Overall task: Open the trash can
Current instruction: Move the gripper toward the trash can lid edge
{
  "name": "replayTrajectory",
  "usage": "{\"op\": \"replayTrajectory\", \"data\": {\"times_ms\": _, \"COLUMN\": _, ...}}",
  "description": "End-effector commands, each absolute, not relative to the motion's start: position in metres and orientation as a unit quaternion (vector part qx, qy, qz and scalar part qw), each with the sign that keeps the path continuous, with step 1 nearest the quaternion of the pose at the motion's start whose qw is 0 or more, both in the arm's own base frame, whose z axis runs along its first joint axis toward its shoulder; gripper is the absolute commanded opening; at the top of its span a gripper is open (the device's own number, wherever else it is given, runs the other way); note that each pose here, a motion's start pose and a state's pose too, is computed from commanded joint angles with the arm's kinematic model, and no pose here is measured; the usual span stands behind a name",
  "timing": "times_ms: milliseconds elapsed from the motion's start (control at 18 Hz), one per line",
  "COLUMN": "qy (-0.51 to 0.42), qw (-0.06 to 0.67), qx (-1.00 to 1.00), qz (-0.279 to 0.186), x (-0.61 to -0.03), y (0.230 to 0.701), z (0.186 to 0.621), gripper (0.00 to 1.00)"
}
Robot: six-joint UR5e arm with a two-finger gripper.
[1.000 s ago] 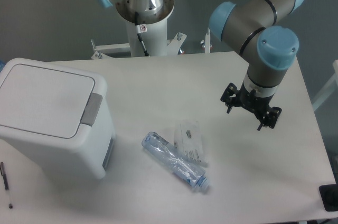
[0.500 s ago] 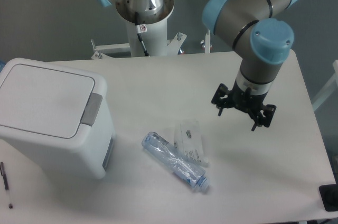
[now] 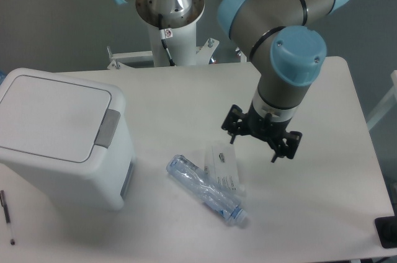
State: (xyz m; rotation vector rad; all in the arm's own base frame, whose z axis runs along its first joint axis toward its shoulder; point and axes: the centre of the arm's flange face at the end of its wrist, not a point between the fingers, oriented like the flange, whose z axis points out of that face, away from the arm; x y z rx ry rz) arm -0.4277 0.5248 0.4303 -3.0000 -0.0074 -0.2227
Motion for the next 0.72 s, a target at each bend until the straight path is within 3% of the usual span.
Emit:
{"op": "replayTrajectory", "data": {"times_ms": 556, "qy": -0.060, "qw": 0.101, "qx": -0.979, "qz": -0.164, "x": -0.371, "y": 0.563, "z": 0.471, "gripper": 1.00}}
{"op": "replayTrajectory", "data": {"times_ms": 722, "qy": -0.061, "qw": 0.106, "qx": -0.977, "qz": -0.173, "x": -0.357, "y": 0.574, "z": 0.479, "gripper": 1.00}}
